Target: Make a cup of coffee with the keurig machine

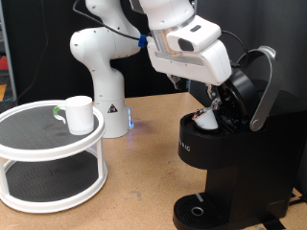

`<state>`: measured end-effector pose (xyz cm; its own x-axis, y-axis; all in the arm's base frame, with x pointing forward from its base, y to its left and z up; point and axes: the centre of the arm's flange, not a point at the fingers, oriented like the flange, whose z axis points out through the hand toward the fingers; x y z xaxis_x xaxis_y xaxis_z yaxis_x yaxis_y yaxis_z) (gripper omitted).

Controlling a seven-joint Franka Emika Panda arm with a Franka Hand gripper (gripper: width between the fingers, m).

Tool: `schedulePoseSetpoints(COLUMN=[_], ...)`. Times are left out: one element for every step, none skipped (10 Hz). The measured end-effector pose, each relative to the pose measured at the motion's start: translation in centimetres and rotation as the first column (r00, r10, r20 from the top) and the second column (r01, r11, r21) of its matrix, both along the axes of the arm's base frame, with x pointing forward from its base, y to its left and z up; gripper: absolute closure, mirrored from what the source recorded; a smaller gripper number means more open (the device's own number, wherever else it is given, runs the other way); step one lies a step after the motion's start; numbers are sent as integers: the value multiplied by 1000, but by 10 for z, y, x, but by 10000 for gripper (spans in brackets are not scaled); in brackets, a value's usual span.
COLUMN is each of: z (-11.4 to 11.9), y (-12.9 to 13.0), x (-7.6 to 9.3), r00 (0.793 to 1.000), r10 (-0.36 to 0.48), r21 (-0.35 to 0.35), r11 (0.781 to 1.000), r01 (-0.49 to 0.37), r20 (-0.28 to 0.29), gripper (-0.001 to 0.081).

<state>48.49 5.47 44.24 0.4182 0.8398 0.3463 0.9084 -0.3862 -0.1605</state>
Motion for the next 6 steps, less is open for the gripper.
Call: schedulePoseSetpoints(z=[0,-1,-3,-5,-9,-12], y=[-1,-2,-2,-2,-3,-2], x=[-2,-3,-4,-5,-7,-8], r00=[1000,1000,1000,1000,1000,1000], r10=[4,6,10,13,14,14], r21=[-7,-14,-24,-37,-48,-55], r11=[1000,1000,1000,999,999,998], r01=[-4,-6,-10,-14,-15,-15], r20=[0,-2,-6,-11,-19,-25], gripper=[0,0,0,0,0,0])
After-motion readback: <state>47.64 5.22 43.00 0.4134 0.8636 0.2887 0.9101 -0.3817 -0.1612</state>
